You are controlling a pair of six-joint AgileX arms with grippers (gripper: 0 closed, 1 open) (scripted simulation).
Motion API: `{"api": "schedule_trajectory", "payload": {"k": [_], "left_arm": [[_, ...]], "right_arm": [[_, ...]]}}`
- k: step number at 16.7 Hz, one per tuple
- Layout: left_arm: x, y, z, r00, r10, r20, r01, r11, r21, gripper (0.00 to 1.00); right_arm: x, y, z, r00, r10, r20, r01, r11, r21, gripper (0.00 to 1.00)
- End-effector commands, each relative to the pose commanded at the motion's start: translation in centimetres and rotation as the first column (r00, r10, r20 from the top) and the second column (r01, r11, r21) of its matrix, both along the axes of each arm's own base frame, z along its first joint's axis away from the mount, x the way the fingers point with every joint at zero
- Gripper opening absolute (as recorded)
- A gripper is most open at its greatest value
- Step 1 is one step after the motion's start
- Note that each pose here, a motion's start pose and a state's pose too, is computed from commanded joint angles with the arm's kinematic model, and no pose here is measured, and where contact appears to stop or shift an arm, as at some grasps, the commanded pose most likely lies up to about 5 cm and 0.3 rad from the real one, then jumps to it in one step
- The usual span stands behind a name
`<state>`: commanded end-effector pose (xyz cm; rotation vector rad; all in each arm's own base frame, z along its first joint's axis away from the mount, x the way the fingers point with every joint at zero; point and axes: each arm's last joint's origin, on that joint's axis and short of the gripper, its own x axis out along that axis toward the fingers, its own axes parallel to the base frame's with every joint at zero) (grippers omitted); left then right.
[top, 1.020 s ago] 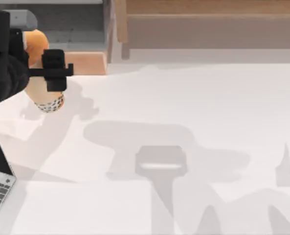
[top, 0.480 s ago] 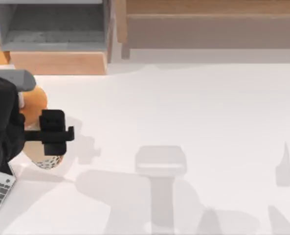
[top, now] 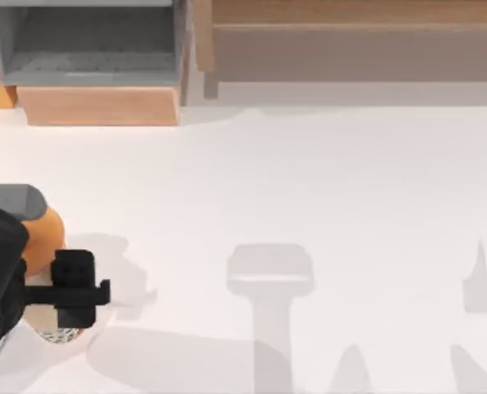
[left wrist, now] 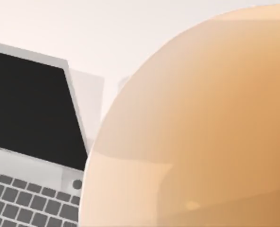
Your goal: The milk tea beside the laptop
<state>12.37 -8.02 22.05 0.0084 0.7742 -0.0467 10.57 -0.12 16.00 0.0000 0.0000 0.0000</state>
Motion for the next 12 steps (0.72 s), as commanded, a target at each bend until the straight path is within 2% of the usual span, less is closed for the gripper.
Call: {"api": "schedule_trajectory", "payload": {"k": [12], "left_arm": [[0.0,0.01,0.07,1.0,0.005,0.019,-0.005,1.0,-0.012,0.0]], "right_arm": [[0.0,0.0,0.0,1.0,0.0,0.0,0.0,1.0,0.0,1.0]]}}
